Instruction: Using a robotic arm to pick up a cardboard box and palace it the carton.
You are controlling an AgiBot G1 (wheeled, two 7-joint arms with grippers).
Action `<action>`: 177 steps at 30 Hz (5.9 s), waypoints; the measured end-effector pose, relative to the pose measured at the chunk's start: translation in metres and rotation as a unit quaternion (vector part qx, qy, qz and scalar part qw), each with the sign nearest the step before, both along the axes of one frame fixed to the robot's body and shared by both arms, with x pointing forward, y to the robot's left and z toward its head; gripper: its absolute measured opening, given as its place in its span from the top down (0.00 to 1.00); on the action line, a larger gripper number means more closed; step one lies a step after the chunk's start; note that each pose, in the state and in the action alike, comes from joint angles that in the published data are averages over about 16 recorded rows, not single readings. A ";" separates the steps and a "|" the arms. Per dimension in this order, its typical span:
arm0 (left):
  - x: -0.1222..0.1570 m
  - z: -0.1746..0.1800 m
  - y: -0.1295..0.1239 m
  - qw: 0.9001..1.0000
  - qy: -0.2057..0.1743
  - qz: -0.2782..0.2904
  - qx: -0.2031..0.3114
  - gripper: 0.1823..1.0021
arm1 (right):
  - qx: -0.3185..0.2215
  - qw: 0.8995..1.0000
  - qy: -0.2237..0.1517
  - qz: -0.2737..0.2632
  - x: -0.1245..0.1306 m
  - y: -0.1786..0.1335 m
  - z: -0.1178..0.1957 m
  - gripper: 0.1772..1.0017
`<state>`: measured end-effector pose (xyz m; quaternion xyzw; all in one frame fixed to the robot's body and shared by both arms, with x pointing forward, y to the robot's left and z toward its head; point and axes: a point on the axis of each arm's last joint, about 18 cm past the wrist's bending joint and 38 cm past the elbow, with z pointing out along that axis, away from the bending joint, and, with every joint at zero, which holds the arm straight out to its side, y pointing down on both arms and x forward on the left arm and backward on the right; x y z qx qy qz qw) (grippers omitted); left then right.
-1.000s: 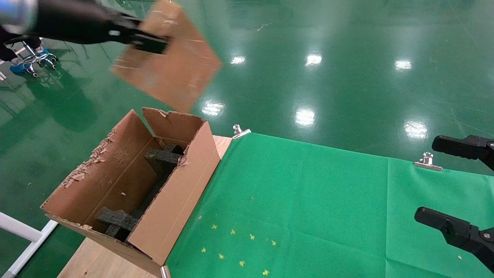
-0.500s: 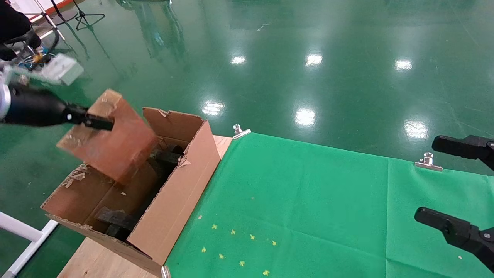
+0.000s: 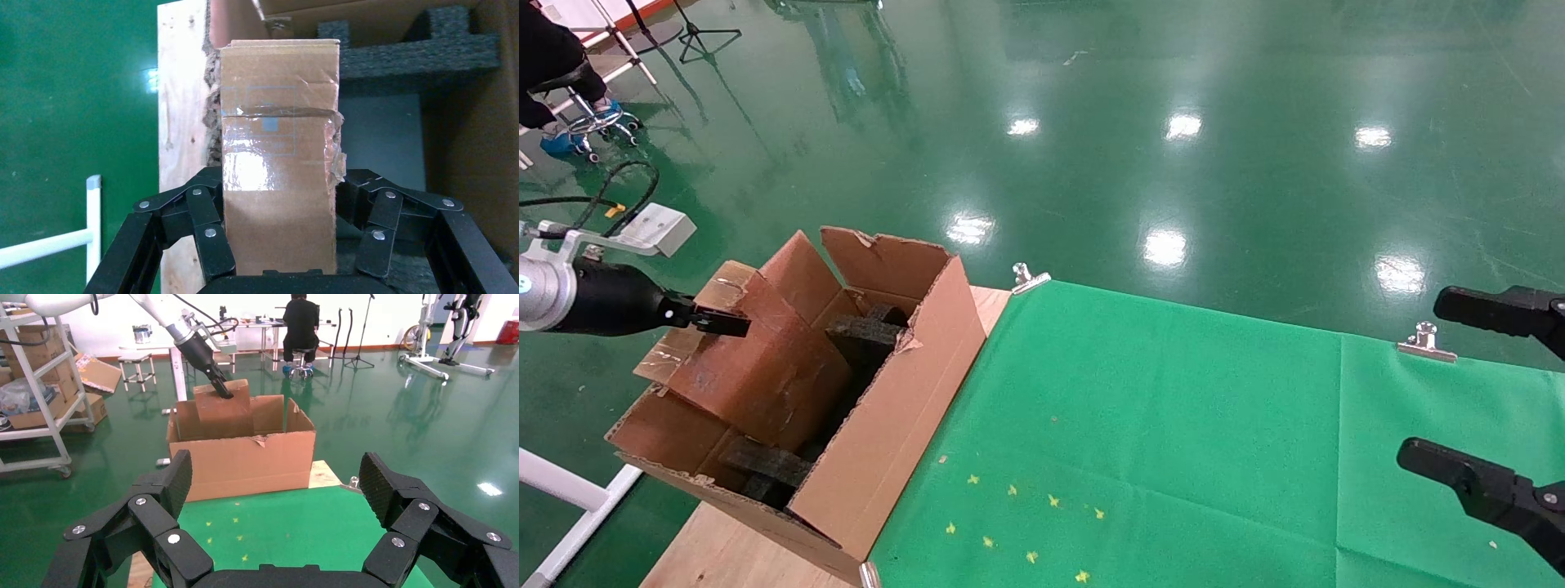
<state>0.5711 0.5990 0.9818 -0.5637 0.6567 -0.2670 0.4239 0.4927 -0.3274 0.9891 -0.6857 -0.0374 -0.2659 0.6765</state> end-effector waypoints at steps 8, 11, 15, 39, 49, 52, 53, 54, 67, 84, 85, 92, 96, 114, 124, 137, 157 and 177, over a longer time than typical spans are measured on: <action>0.019 -0.022 0.005 0.999 0.019 0.025 0.010 0.83 | 0.000 1.000 0.000 0.000 0.000 0.000 0.000 0.00; 0.028 -0.032 0.004 0.999 0.026 0.031 0.010 0.84 | 0.000 1.000 0.000 0.000 0.000 0.000 0.000 0.00; 0.038 -0.046 0.001 0.999 0.037 0.035 0.008 0.84 | 0.000 1.000 0.000 0.000 0.000 0.000 0.000 0.00; 0.051 -0.072 -0.005 0.998 0.052 0.038 0.000 0.81 | 0.000 1.000 0.000 0.000 0.000 0.000 0.000 0.00; 0.050 -0.070 -0.004 0.998 0.051 0.037 0.001 0.68 | 0.000 1.000 0.000 0.000 0.000 0.000 0.000 0.00; 0.050 -0.069 -0.004 0.998 0.050 0.036 0.001 0.62 | 0.000 1.000 0.000 0.000 0.000 0.000 0.000 0.00; 0.051 -0.068 -0.005 0.998 0.049 0.036 0.000 0.61 | 0.000 1.000 0.000 0.000 0.000 0.000 0.000 0.00; 0.051 -0.066 -0.005 0.998 0.047 0.034 0.000 0.58 | 0.000 1.000 0.000 0.000 0.000 0.000 0.000 0.00; 0.037 -0.005 -0.020 0.999 -0.025 -0.032 -0.034 0.24 | 0.000 1.000 0.000 0.000 0.000 0.000 0.000 0.00; 0.020 0.037 -0.034 0.994 -0.074 -0.082 -0.016 0.02 | 0.000 1.000 0.000 -0.001 0.000 0.000 0.000 0.00; 0.021 0.036 -0.036 0.993 -0.074 -0.088 -0.017 0.01 | 0.000 1.000 0.000 -0.001 0.000 0.000 0.000 0.00; 0.027 0.033 -0.065 0.985 -0.086 -0.147 -0.019 0.00 | 0.000 1.000 0.000 -0.001 0.000 0.000 0.000 0.00; 0.028 0.032 -0.086 0.976 -0.095 -0.192 -0.020 0.00 | 0.000 1.000 0.000 -0.001 0.000 0.000 0.000 0.00; 0.012 0.023 -0.182 0.907 -0.145 -0.395 -0.029 0.00 | 0.000 1.000 0.000 -0.001 0.000 0.000 0.000 0.00; -0.014 0.018 -0.229 0.848 -0.178 -0.499 -0.037 0.00 | 0.000 1.000 0.000 -0.001 0.000 0.000 0.000 0.00; -0.062 0.013 -0.278 0.751 -0.227 -0.618 -0.052 0.00 | 0.000 1.000 0.000 -0.001 0.000 0.000 0.000 0.00; -0.102 0.010 -0.302 0.674 -0.264 -0.686 -0.068 0.00 | 0.001 1.000 0.000 -0.001 0.000 0.000 0.000 0.00; -0.096 0.010 -0.299 0.685 -0.260 -0.678 -0.064 0.00 | 0.001 1.000 0.001 -0.001 0.000 0.000 0.000 0.00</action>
